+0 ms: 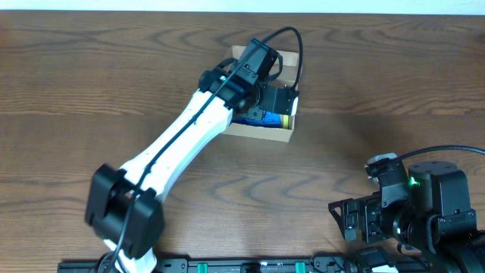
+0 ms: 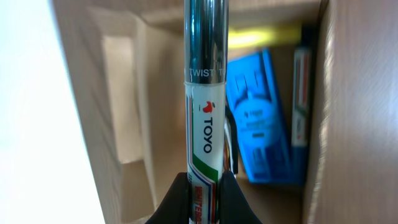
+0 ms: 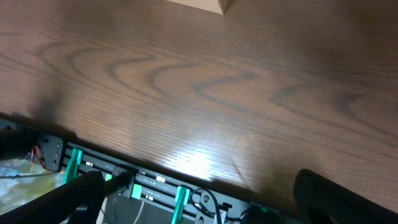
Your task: Pack container
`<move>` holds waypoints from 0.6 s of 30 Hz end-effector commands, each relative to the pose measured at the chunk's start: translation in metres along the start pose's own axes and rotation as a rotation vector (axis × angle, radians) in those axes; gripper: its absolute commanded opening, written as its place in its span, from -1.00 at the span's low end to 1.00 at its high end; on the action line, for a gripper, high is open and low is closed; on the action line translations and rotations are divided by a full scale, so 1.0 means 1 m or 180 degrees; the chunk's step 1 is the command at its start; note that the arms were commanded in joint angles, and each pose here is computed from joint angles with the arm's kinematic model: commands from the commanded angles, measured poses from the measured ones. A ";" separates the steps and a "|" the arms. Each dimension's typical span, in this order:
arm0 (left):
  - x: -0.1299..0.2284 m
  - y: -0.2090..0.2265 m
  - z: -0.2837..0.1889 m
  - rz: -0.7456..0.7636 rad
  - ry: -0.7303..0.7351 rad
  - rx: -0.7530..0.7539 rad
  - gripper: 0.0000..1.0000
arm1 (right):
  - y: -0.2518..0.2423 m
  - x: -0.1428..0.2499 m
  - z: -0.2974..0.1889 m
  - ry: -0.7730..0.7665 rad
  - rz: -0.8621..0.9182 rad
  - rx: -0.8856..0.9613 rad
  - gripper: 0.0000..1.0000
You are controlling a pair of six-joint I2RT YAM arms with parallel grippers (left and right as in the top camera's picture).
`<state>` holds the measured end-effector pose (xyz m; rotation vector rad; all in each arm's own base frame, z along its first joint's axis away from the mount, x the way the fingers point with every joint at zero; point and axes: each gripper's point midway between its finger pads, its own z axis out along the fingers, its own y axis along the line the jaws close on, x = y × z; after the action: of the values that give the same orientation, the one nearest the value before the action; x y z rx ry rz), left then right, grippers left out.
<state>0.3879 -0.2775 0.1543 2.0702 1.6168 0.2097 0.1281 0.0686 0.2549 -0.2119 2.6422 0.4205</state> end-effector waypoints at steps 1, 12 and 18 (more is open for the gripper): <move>0.025 -0.006 0.024 0.0341 0.0399 0.0083 -0.88 | 0.000 -0.003 -0.003 -0.0046 -0.0032 -0.0003 0.98; 0.034 -0.022 0.051 0.0293 0.0488 0.0321 -0.45 | 0.000 -0.003 -0.003 -0.0046 -0.0032 -0.0003 0.98; 0.037 -0.018 0.051 -0.0011 0.0508 0.0251 0.58 | 0.000 -0.003 -0.003 -0.0046 -0.0032 -0.0003 0.99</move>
<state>0.4018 -0.2609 0.1029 2.1966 1.6705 0.3282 0.1281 0.0685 0.2549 -0.2118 2.6423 0.4199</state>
